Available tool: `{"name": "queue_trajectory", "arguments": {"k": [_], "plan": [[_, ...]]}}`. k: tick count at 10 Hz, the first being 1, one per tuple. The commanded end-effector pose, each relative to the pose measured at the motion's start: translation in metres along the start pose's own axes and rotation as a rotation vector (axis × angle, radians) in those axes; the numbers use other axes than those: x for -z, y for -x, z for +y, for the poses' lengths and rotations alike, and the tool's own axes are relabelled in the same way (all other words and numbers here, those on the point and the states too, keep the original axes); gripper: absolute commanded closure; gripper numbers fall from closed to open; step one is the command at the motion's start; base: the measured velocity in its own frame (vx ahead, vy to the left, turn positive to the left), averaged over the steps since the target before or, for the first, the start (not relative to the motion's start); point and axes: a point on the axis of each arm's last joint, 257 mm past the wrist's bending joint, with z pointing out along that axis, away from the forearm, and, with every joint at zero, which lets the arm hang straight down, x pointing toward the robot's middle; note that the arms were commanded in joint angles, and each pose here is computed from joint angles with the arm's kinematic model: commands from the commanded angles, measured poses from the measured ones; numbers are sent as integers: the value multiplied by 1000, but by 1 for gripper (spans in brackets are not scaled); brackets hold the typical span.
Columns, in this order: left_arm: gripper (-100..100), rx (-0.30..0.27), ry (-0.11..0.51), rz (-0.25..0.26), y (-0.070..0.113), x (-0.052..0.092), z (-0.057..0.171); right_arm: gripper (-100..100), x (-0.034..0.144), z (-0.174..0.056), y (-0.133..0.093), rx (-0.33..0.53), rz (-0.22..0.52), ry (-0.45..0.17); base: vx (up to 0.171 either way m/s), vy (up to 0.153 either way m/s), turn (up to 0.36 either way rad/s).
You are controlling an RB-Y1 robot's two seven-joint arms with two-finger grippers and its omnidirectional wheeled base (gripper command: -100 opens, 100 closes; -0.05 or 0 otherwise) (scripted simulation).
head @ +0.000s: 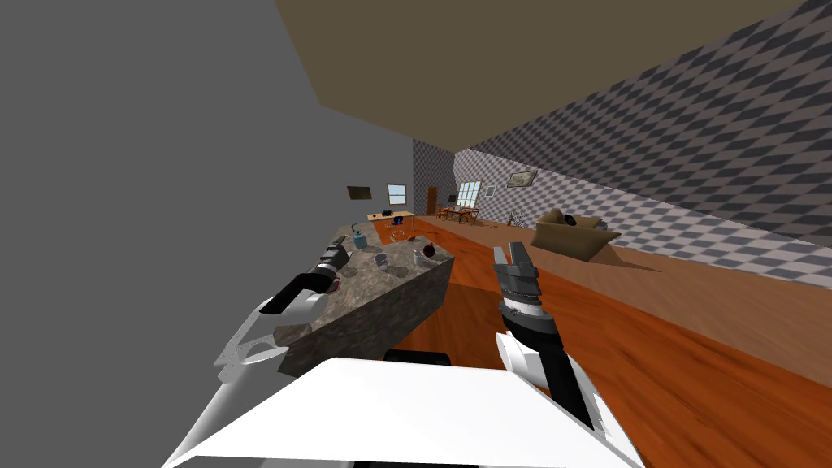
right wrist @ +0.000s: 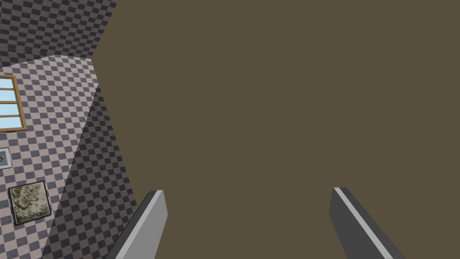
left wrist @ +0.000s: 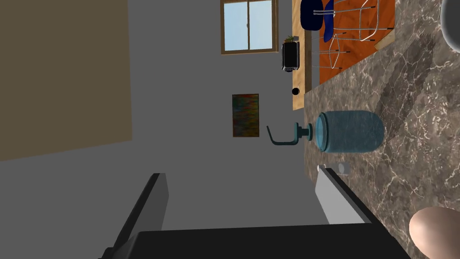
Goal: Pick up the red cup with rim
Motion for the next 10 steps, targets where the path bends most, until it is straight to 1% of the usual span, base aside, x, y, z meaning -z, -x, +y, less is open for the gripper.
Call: {"name": "queue_trajectory", "arguments": {"k": [1,2,3,4,6,7,9,10], "plan": [[-100,-4,29,-8,9,-7,2,0,0,0,0,0,0,0,-20,29,-90],[-100,-4,59,-11,10,-7,10,0,0,0,0,0,0,0,-17,27,-59],[-100,-4,76,-14,10,-6,14,0,0,0,0,0,0,0,-6,13,-2],[-100,-8,91,-18,17,-12,12,0,0,0,0,0,0,0,-11,21,-84],[-100,-8,130,-23,18,-11,22,0,0,0,0,0,0,0,-9,17,-38],[-100,-12,145,-26,24,-16,21,0,0,0,0,0,0,0,-9,12,-94],[-100,-12,186,-31,25,-14,31,0,0,0,0,0,0,0,-9,13,-26],[-100,-15,205,-34,31,-19,31,0,0,0,0,0,0,0,-12,13,-109]]}}
